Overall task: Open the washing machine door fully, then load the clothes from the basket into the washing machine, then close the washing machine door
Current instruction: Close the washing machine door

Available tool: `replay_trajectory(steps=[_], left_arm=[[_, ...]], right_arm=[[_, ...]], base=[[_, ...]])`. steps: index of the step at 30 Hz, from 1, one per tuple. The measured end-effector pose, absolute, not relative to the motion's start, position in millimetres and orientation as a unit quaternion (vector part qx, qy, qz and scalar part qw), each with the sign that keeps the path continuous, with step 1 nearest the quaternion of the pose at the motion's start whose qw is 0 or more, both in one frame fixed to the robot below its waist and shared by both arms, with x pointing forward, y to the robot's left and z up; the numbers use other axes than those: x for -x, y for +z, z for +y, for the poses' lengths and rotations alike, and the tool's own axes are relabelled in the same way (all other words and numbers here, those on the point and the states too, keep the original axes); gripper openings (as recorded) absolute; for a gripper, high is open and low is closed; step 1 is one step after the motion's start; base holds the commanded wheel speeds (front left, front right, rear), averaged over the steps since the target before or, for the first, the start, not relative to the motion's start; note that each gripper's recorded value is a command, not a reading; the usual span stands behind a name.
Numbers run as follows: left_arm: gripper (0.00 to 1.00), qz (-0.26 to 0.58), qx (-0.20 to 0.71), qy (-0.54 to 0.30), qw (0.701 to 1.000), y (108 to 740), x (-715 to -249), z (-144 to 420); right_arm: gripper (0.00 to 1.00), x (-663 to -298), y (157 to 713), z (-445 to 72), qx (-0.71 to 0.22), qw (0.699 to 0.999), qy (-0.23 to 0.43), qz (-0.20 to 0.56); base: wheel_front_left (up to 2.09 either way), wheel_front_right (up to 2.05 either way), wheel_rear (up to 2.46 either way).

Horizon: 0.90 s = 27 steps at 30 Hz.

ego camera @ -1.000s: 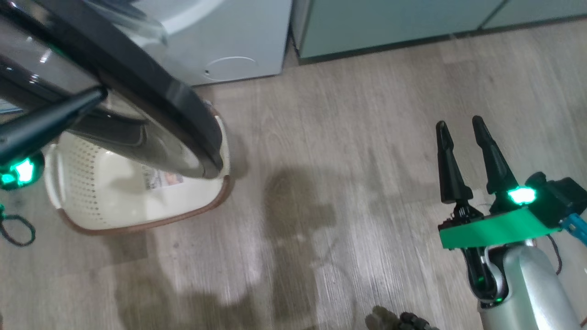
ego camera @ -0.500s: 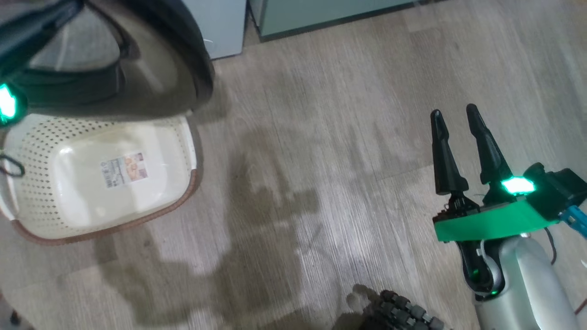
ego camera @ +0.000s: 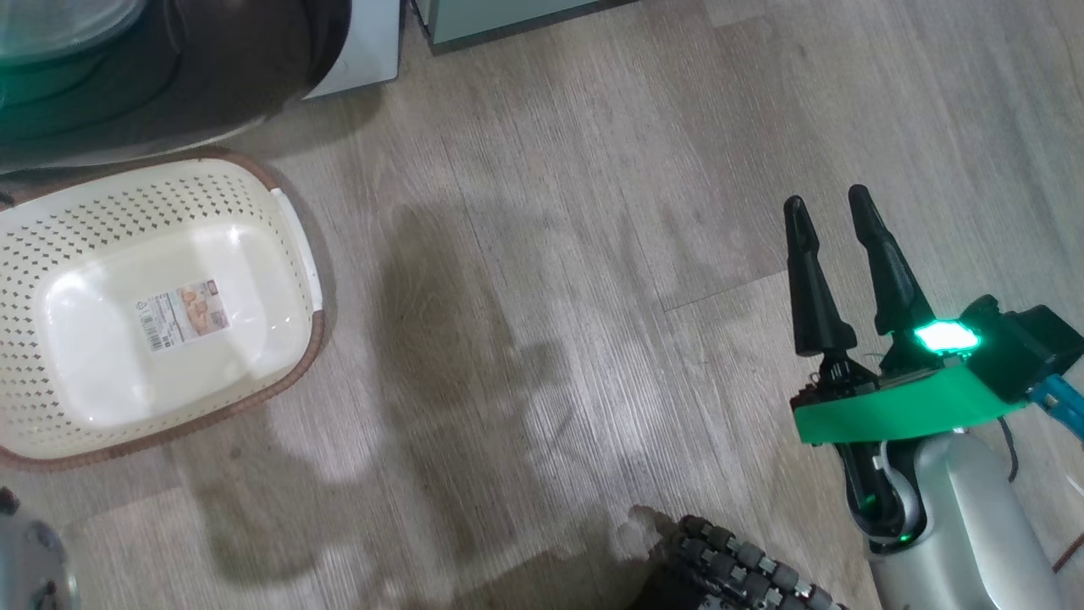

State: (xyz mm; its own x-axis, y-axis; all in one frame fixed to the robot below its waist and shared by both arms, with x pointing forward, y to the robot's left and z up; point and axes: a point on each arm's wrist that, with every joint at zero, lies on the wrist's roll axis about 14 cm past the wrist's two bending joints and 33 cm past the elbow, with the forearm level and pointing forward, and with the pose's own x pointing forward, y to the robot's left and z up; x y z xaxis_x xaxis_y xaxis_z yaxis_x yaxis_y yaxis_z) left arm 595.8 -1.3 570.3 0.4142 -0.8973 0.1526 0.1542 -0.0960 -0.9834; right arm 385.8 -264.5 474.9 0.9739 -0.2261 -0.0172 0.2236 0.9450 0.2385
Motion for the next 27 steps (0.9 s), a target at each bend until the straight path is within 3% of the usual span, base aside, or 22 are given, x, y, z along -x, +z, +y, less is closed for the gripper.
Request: replay_trajectory(steps=[10,14,16,17,19,20,27], left_arm=[[0.00,0.305,0.592,-0.437,0.604,570,-596,8],[0.00,0.296,0.635,-0.407,0.586,551,-574,37],[0.00,0.272,0.650,-0.388,0.594,546,-569,55],[0.05,0.257,0.665,-0.377,0.592,546,-567,66],[0.64,0.238,0.676,-0.366,0.594,546,-566,77],[1.00,0.221,0.686,-0.355,0.595,546,-564,87],[1.00,0.124,0.750,-0.288,0.582,538,-540,140]], right_arm=[[1.00,-390,479,-258,-0.126,0.987,-0.103,-0.014],[1.00,-398,481,-246,-0.127,0.988,-0.081,-0.017],[1.00,-402,481,-240,-0.127,0.989,-0.071,-0.018],[1.00,-404,481,-237,-0.127,0.990,-0.066,-0.018],[1.00,-406,480,-234,-0.127,0.990,-0.061,-0.018],[1.00,-408,480,-230,-0.126,0.990,-0.055,-0.018],[1.00,-424,480,-209,-0.129,0.991,-0.022,-0.021]], base=[[0.00,0.00,0.00],[0.00,0.00,0.00],[0.00,0.00,0.00],[0.00,0.00,0.00],[0.00,0.00,0.00],[0.00,0.00,0.00],[0.00,0.00,0.00]])
